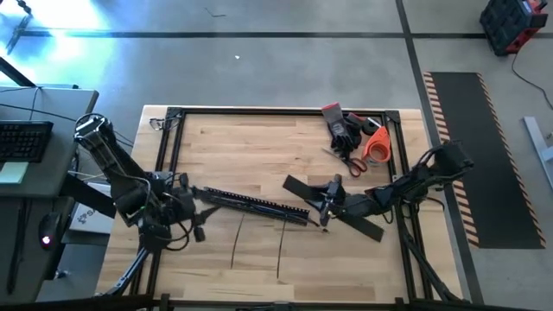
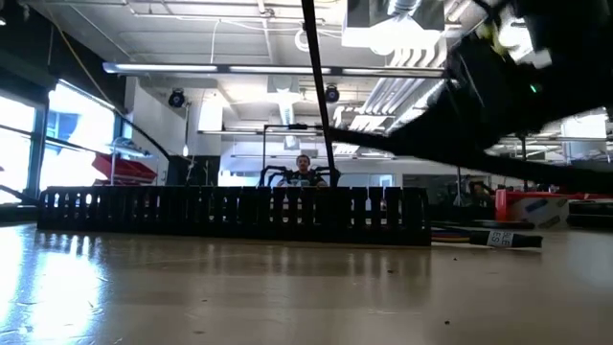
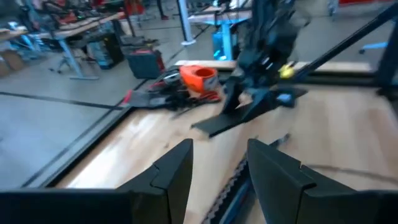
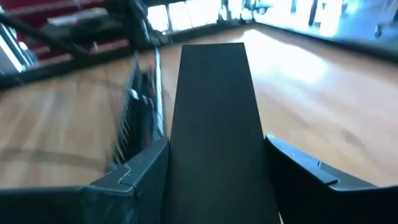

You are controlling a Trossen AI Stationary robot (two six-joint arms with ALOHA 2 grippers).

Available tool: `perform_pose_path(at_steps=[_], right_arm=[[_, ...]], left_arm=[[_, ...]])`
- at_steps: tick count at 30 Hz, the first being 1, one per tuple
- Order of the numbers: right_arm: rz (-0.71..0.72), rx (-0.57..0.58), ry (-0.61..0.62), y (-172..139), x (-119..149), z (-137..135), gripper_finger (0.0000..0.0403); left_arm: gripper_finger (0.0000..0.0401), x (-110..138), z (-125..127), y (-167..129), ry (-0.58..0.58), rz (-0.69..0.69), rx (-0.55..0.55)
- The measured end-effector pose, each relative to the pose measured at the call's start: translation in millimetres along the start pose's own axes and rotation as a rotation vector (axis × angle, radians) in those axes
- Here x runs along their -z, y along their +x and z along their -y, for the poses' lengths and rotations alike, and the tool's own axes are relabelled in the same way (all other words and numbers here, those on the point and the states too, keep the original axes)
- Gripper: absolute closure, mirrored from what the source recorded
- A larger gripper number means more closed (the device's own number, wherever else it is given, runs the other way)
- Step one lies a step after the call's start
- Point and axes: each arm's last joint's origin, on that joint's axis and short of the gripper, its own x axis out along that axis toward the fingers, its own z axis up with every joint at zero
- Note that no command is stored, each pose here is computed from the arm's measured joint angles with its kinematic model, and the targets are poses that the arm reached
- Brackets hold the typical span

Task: Ziptie cables
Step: Close the black cable duct cover

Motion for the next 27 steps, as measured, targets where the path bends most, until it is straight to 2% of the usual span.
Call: perform_pose_path(at_steps=[3, 8, 12, 16, 19, 22, 27], right_arm=[[0.029, -0.004, -0.021, 17, -26, -19, 0.0189], [-0.034, 0.000, -0.070, 56, -79, -52, 0.0189], [-0.076, -0.020, -0.087, 96, -112, -71, 0.0189], [-0.108, -0.101, -0.090, 148, -123, -87, 0.0189], [-0.155, -0.105, -0.100, 183, -128, -94, 0.0189], [-0.222, -0.078, -0.120, 213, -128, -97, 0.0189], [-0.317, -0.063, -0.156, 248, -122, -103, 0.0189]], left_arm=[[0.0266, 9, -6, 0, 0.024, -0.024, -0.030], [0.0271, 17, -16, 2, 0.077, -0.064, -0.083], [0.0312, 16, -30, -3, 0.106, -0.082, -0.090], [0.0387, 6, -53, -12, 0.139, -0.074, -0.085], [0.0394, -3, -75, -21, 0.107, -0.082, -0.052], [0.0400, -6, -93, -28, 0.040, -0.128, 0.045], [0.0401, 19, -99, -30, -0.067, -0.203, 0.121]])
